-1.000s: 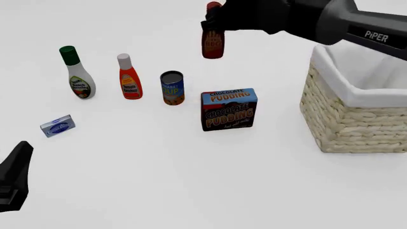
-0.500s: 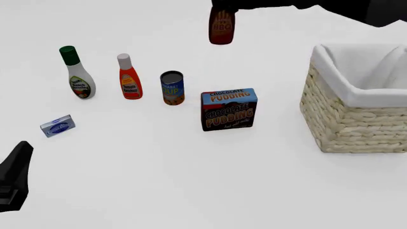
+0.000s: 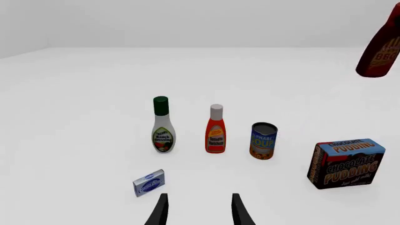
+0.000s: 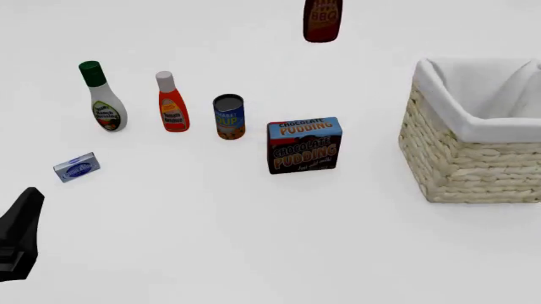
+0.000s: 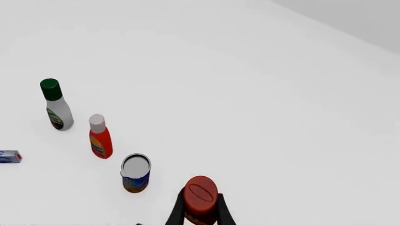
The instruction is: Pick the bbq sauce and place it in the basket.
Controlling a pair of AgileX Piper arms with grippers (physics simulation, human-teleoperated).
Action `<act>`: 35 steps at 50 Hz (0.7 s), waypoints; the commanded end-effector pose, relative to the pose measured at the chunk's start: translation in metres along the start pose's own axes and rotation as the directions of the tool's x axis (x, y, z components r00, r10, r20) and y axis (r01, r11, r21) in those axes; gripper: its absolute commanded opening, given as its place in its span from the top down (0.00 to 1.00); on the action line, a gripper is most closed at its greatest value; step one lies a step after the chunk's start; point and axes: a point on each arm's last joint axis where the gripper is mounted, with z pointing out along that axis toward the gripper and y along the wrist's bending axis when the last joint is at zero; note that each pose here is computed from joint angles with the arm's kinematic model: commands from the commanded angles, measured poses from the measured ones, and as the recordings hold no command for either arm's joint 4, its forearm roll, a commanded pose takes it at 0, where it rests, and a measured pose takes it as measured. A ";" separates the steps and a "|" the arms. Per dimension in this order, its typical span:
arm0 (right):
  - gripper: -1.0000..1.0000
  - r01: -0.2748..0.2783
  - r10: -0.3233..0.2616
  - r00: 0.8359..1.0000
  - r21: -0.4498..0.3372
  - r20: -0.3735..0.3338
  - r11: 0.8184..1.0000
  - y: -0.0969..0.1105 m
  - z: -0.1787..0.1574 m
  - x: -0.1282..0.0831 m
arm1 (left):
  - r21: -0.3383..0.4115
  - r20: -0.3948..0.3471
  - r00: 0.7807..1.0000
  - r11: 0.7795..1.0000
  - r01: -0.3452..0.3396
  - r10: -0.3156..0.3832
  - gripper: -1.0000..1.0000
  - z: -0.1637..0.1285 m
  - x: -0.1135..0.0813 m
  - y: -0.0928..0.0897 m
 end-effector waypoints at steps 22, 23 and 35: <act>1.00 -0.015 0.015 1.000 0.141 0.000 0.990 -0.049 -0.067 -0.010 | 0.000 0.000 1.000 1.000 0.000 0.000 0.00 0.000 0.000 0.000; 1.00 -0.018 0.018 1.000 0.147 0.000 0.989 -0.051 -0.070 -0.011 | 0.000 0.000 1.000 1.000 0.000 0.000 0.00 0.000 0.000 0.000; 1.00 -0.031 0.034 0.999 0.202 -0.011 0.979 -0.065 -0.087 -0.002 | 0.000 0.000 1.000 1.000 0.000 0.000 0.00 0.000 0.000 0.000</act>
